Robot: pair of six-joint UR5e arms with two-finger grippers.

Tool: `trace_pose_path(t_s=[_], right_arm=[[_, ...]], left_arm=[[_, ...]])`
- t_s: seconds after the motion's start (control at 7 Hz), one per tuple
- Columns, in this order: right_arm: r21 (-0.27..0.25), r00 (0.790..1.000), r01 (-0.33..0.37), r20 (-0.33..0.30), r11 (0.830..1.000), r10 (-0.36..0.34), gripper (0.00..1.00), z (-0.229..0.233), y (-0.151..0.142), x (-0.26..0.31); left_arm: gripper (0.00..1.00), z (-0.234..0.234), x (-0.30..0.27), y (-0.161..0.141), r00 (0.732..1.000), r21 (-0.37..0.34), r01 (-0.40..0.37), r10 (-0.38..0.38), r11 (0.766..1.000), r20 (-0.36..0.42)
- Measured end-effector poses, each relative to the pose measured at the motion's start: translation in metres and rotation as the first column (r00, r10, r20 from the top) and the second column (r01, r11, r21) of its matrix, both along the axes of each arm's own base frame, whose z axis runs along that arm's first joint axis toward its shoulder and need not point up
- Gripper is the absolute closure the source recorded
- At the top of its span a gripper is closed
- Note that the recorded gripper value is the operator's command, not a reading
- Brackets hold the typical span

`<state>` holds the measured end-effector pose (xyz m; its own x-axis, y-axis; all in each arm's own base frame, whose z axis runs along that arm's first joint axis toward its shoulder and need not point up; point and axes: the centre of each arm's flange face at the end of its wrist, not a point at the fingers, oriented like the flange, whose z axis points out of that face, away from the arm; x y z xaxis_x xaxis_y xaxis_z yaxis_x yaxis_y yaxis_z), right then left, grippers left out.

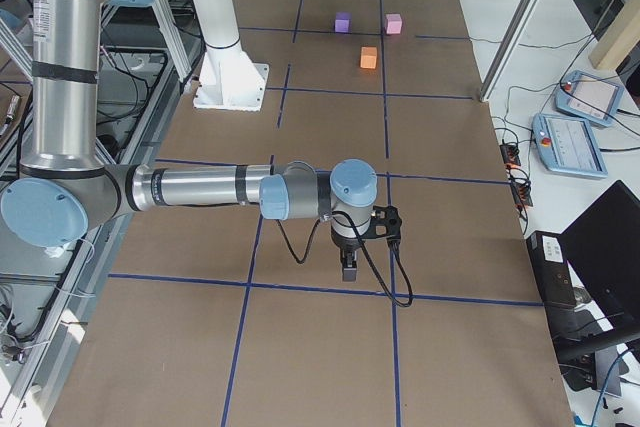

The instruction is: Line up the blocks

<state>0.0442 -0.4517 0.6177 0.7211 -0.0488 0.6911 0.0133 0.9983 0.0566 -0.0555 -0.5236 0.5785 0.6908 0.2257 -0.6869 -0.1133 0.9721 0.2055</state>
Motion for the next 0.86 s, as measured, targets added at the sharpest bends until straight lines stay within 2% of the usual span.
trace_pose_path(t_s=[0.43, 0.57, 0.71, 0.86], right_arm=[[0.0, 1.0, 0.0, 0.0, 1.0, 0.0, 0.0, 0.0, 0.0, 0.0], [0.0, 1.0, 0.0, 0.0, 1.0, 0.0, 0.0, 0.0, 0.0, 0.0], [0.0, 1.0, 0.0, 0.0, 1.0, 0.0, 0.0, 0.0, 0.0, 0.0], [0.0, 1.0, 0.0, 0.0, 1.0, 0.0, 0.0, 0.0, 0.0, 0.0]], left_arm=[[0.0, -0.005, 0.01, -0.007, 1.0, 0.024, -0.02, 0.02, 1.0, 0.001], [0.0, -0.02, 0.027, -0.017, 0.999, 0.092, -0.05, 0.051, 0.995, 0.0], [0.0, -0.043, 0.056, -0.029, 0.996, 0.181, -0.089, 0.091, 0.979, -0.005], [0.0, -0.072, 0.09, -0.039, 0.995, 0.217, -0.093, 0.1, 0.972, -0.024]])
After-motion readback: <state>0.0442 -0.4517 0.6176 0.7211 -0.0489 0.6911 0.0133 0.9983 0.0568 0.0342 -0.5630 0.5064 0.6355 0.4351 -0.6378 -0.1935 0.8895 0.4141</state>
